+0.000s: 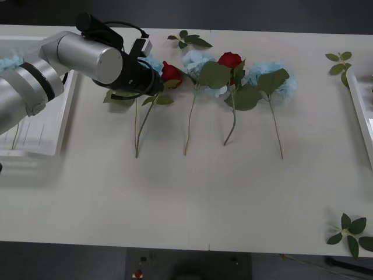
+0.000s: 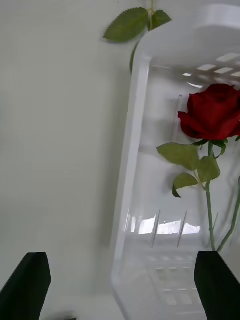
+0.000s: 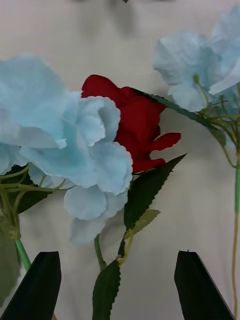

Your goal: Put the red flowers into the right box and the blue flowers into the left box

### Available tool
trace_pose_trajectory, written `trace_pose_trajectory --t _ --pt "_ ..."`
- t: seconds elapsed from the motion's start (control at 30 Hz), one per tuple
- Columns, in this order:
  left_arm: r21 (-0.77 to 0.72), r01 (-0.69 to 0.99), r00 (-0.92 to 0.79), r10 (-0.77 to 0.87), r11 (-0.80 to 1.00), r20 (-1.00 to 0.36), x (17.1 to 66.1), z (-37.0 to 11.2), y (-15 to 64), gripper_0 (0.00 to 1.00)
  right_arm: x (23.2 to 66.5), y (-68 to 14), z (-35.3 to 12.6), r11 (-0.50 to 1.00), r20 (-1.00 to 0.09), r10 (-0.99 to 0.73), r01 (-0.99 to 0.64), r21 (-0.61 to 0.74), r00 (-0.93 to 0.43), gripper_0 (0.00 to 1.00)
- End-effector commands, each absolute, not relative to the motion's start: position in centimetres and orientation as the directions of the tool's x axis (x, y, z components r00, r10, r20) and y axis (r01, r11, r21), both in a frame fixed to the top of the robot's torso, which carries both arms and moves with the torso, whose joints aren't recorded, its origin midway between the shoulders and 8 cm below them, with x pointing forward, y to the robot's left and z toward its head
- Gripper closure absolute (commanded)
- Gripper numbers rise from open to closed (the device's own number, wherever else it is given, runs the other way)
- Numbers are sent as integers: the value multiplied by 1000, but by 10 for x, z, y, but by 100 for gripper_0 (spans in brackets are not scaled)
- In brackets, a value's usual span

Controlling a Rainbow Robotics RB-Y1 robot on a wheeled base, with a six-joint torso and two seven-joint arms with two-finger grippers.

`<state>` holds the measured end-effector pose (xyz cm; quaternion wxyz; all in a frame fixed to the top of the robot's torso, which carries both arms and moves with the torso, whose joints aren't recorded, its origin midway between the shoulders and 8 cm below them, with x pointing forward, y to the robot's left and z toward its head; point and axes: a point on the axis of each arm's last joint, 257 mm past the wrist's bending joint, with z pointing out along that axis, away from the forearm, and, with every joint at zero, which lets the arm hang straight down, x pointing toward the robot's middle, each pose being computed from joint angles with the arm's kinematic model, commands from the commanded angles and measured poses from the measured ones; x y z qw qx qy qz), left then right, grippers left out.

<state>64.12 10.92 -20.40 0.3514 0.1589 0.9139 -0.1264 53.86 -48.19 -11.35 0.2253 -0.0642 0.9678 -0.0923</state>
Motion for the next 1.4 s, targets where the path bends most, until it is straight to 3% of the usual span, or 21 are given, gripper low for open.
trace_pose_trajectory --t 0.03,0.3,0.67,1.4 --pt "-107 344 -685 171 933 -708 659 -180 116 35 534 -460 -92 944 -429 -293 -188 -270 -855 16" --pt "-60 271 -700 154 961 -697 672 -189 157 35 522 -388 -139 952 -462 -297 -225 -205 -836 16" --pt "-10 246 -706 172 969 -687 675 -203 175 35 535 -315 -208 992 -555 -125 -111 -59 -822 16" --pt "22 256 -677 196 966 -709 685 -220 143 35 602 -256 -268 999 -646 -20 -33 7 -763 16"
